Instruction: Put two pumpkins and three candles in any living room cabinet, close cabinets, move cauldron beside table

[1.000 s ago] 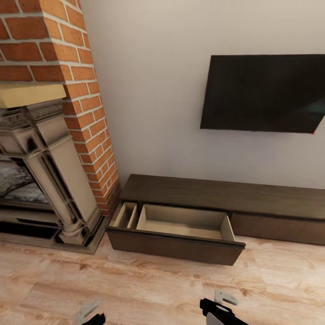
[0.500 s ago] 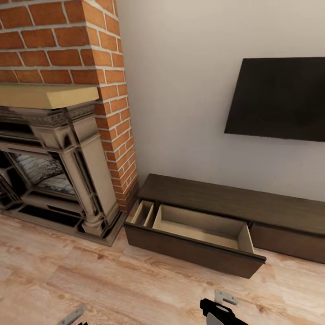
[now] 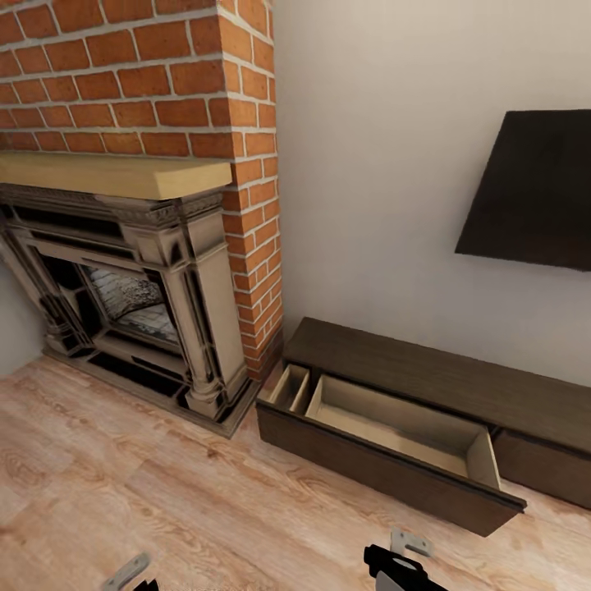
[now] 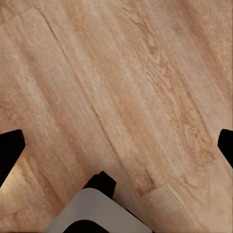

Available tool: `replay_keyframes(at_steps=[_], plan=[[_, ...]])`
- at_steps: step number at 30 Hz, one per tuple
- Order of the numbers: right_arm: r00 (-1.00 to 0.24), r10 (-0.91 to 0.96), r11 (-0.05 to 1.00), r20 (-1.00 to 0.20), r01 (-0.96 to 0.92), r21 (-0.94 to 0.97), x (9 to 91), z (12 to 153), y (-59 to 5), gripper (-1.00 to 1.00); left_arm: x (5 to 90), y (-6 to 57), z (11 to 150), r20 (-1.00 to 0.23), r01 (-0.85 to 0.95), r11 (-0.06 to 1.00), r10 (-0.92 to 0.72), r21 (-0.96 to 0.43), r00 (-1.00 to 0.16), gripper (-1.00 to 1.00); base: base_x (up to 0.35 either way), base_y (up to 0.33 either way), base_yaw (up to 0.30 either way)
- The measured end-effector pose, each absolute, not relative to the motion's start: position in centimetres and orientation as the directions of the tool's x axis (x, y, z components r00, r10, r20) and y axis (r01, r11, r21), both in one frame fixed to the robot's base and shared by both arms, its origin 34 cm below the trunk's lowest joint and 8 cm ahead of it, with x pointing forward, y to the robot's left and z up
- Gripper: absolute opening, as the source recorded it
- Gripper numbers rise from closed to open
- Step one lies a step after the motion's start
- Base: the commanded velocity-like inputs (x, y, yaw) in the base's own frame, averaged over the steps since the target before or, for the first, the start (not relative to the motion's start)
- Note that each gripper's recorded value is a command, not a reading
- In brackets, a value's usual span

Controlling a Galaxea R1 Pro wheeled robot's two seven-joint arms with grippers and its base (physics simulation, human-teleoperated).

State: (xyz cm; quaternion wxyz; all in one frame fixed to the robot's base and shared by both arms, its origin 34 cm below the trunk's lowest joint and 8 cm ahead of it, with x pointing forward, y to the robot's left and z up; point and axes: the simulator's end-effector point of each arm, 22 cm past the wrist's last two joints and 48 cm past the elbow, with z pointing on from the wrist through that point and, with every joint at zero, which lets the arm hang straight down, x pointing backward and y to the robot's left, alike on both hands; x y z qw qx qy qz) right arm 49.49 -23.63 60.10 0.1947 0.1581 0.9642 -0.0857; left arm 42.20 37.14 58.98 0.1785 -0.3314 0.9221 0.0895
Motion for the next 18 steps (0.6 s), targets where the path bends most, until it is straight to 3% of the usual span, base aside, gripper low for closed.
replay_keyframes(at_steps=[18], plan=[[-0.876,0.268,0.937,-0.402,0.333,-0.102,49.1,62.1,-23.4,1.00,41.8,37.2,61.0,-0.388,-0.643,0.764,-0.579,0.046,-0.717,1.00,0.000,0.000,0.290]])
